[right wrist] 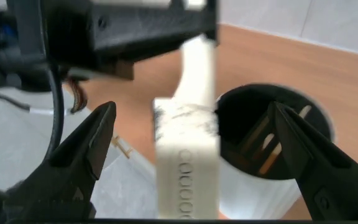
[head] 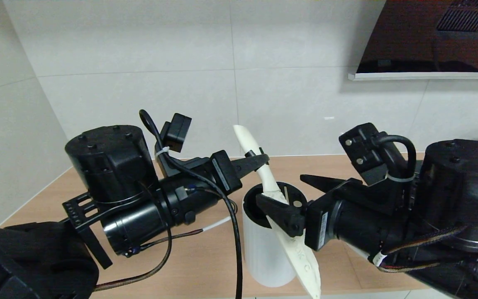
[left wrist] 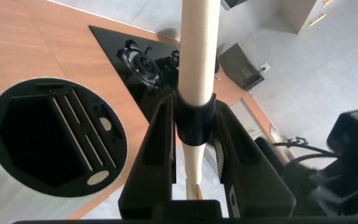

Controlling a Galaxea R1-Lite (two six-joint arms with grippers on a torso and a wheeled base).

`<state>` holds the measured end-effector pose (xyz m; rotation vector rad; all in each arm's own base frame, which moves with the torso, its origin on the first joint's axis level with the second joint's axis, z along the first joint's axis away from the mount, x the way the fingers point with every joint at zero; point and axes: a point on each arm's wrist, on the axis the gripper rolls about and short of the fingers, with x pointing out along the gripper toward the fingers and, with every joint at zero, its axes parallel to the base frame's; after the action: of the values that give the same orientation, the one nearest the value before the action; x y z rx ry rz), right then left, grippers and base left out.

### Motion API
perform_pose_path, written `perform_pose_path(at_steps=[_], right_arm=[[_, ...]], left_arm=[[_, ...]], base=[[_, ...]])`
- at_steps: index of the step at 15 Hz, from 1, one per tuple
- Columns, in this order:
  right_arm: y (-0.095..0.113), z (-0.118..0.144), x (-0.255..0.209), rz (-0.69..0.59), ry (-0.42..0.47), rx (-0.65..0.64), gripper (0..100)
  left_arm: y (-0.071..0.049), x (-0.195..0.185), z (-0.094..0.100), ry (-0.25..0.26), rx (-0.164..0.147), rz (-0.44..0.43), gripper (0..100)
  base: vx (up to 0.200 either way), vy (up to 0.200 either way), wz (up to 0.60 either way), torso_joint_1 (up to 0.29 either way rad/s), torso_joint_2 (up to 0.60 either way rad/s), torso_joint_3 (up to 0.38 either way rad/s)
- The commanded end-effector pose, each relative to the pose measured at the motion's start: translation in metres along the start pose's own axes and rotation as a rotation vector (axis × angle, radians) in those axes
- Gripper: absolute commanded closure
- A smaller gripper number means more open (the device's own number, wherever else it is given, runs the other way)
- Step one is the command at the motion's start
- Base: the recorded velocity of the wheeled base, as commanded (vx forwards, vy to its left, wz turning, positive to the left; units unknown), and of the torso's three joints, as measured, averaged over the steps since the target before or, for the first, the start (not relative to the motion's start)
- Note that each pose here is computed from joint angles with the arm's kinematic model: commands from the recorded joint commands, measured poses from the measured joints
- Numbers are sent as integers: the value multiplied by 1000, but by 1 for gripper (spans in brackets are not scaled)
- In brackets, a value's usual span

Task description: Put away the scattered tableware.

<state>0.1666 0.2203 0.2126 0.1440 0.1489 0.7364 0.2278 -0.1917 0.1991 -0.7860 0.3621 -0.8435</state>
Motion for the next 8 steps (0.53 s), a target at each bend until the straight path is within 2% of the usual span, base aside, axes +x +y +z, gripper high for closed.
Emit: perform_pose_path(at_steps=[1, 2, 4, 6, 7, 8], right_arm=[[-17, 24, -14, -46, -86, 16, 0], [-26, 32, -16, -77, -115, 21, 0], [-52, 48, -17, -178, -173, 29, 0], [-63, 57, -23, -223, -201, 31, 0], [-62, 62, -23, -222, -212, 33, 0], [-63, 62, -23, -224, -208, 35, 0]], left_arm=[[-11, -9, 10, -34, 25, -27, 100], [-16, -15, 19, -52, 48, -26, 100], [-34, -27, 44, -102, 105, 24, 100], [-52, -21, 65, -145, 199, 133, 100], [-59, -19, 74, -178, 226, 185, 100], [-61, -21, 73, -203, 236, 237, 100]], base=[[0, 0, 0, 0, 0, 0], [0, 0, 0, 0, 0, 0], [0, 0, 0, 0, 0, 0], [0, 0, 0, 0, 0, 0], [0, 0, 0, 0, 0, 0], [0, 0, 0, 0, 0, 0]])
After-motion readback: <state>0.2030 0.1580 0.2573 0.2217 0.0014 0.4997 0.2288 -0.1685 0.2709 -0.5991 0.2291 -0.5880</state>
